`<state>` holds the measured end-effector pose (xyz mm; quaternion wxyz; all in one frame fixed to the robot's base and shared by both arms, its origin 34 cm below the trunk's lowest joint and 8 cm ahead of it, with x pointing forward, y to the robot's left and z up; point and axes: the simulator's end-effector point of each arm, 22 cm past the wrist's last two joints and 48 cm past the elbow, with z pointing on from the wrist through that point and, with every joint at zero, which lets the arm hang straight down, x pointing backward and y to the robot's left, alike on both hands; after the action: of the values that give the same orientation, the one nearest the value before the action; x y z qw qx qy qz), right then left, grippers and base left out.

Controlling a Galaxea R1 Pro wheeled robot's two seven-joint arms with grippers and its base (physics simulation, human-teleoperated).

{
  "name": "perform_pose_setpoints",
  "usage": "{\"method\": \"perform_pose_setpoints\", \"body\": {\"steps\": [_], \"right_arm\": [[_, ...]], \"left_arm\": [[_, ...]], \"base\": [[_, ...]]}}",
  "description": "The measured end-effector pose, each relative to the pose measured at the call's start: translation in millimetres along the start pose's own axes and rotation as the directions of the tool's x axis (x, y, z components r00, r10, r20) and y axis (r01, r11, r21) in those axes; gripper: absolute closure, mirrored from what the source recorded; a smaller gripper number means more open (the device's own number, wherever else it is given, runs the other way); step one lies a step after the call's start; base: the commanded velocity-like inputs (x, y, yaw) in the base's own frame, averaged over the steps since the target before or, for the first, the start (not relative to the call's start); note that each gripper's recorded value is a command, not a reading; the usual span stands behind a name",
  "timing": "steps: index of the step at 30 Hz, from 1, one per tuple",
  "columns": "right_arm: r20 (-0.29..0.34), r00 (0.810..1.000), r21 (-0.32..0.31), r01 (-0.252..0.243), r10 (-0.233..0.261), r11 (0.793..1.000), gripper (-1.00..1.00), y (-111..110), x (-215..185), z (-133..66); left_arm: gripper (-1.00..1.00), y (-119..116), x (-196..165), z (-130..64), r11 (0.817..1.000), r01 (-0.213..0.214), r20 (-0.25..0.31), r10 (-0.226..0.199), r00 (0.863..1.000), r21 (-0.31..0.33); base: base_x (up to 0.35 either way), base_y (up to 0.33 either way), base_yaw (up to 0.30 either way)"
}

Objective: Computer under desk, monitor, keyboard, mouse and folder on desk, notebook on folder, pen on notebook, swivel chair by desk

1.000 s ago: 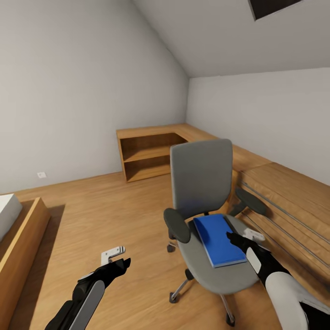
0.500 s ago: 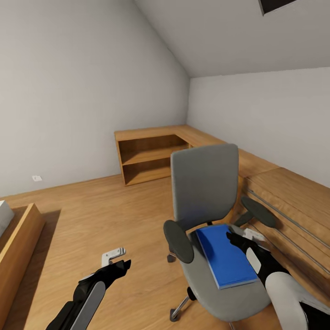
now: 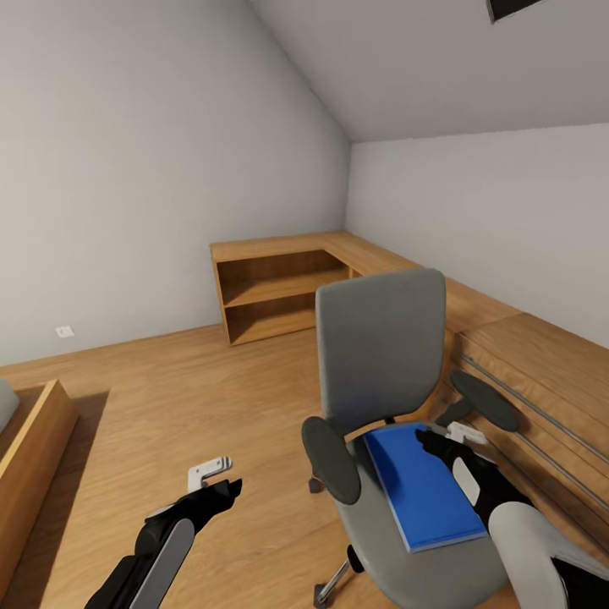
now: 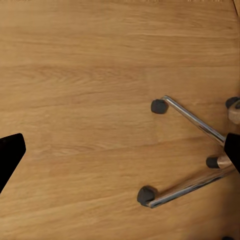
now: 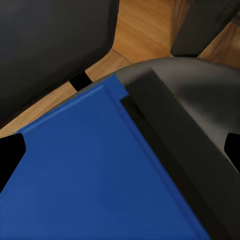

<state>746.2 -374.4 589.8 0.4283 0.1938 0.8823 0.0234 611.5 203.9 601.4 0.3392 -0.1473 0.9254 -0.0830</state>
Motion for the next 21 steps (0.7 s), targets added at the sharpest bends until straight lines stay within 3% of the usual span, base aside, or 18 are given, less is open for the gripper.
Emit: {"method": "perform_pose_setpoints", "body": {"steps": [9,21], "right_arm": [[-0.013,0.996,-0.015,0.087,-0.088,0.996,-1.00,11.2,11.4,4.7],[-0.016,0.994,-0.015,0.108,-0.108,0.994,-1.00,9.6,23.7,12.0]], "left_arm": [[-1.00,-0.4,-0.7,2.8,1.000,0.003,0.015,-0.003,1.000,0.006],[-1.00,1.1,5.5,10.2,1.000,0.004,0.025,-0.005,1.000,0.011]], "base": [[0.004,0.000,0.000],[0.000,0.000,0.000]]}}
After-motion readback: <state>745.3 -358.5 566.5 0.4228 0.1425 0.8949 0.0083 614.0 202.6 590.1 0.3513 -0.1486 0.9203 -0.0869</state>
